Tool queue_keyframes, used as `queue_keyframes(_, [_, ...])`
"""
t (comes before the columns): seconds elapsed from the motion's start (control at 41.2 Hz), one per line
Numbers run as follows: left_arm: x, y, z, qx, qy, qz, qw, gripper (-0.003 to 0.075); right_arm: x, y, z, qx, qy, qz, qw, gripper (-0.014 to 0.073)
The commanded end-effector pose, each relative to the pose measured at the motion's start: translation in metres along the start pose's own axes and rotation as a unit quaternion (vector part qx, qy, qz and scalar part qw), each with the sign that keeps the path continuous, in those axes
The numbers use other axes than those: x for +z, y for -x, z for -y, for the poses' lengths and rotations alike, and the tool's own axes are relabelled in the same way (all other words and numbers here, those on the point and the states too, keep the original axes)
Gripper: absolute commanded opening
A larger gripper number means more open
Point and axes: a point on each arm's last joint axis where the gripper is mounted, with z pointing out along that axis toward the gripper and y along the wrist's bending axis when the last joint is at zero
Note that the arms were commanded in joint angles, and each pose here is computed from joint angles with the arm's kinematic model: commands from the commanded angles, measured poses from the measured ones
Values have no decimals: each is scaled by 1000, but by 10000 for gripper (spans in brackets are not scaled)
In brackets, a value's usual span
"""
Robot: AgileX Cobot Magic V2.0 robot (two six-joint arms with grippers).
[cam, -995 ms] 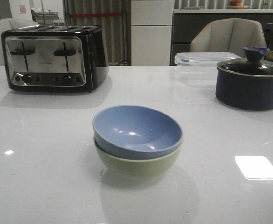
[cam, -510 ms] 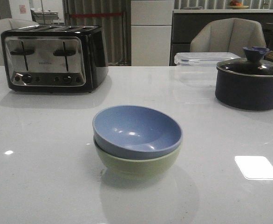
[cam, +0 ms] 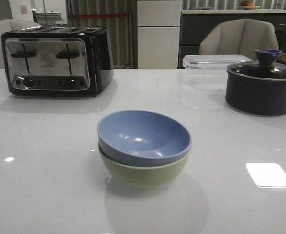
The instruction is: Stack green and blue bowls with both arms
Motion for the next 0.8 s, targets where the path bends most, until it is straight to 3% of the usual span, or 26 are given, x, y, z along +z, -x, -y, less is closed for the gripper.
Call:
queue_keyframes(0.0, [-2, 7, 0, -5, 2, 53, 999, 98, -3, 13, 0, 8, 1, 70, 998, 36])
queue_keyframes(0.777, [-2, 7, 0, -5, 2, 53, 999, 98, -2, 13, 0, 8, 1, 68, 998, 36])
